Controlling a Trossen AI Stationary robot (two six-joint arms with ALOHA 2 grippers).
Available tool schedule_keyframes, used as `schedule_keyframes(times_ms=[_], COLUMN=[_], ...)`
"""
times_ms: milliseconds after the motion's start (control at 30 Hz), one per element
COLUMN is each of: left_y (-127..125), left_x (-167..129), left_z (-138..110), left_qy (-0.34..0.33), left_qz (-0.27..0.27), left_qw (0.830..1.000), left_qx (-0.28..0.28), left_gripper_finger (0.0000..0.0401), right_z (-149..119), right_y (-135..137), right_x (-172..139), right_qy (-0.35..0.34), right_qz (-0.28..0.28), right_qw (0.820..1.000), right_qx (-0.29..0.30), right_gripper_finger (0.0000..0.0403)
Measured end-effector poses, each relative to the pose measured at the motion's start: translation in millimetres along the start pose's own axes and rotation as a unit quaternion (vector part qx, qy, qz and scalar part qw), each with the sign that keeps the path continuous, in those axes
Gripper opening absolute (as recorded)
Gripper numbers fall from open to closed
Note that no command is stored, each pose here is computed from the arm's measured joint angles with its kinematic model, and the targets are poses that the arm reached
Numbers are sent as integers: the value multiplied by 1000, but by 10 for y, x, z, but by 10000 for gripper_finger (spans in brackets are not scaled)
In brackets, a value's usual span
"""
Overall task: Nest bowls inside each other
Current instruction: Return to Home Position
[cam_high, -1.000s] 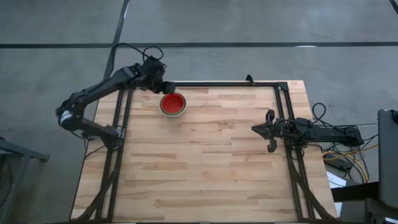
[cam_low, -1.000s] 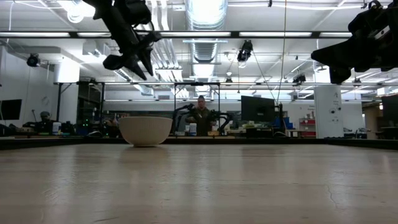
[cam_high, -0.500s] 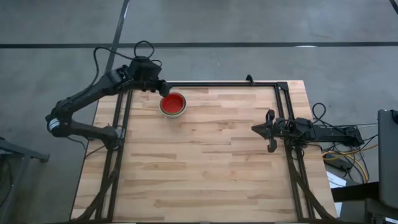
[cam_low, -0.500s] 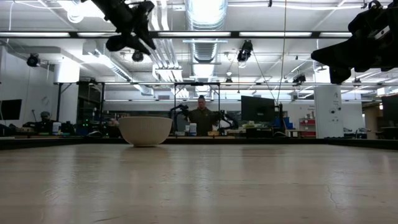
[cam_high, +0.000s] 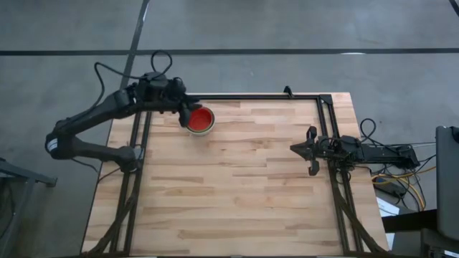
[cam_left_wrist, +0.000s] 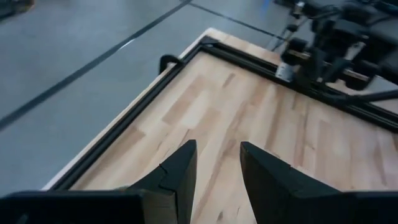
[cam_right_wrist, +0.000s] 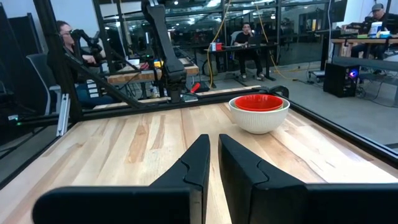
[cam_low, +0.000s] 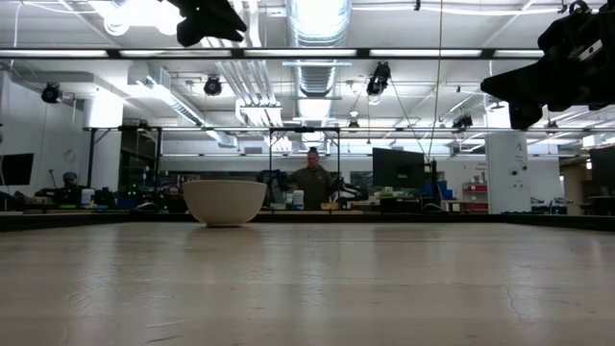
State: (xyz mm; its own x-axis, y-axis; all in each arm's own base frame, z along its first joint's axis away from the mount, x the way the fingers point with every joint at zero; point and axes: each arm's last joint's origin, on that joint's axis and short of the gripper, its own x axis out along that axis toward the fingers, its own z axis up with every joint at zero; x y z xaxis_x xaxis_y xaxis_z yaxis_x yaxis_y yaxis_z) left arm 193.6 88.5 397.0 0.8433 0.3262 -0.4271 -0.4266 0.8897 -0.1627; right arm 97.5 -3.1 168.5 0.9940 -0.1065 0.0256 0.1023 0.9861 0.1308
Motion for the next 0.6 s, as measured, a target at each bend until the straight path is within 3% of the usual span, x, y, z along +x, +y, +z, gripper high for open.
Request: schedule_keyframes(times_ms=[600], left_y=[-497], left_x=[-180], left_z=[-85], left_qy=[-66], left_qz=[-122], left_qw=[984], left_qx=[111], left_gripper_finger=[127], right_z=[0], right_y=[0], right_x=[0], right_qy=[0], right_qz=[0], right_qw=[1000], right_qx=[0], right_gripper_finger=[34])
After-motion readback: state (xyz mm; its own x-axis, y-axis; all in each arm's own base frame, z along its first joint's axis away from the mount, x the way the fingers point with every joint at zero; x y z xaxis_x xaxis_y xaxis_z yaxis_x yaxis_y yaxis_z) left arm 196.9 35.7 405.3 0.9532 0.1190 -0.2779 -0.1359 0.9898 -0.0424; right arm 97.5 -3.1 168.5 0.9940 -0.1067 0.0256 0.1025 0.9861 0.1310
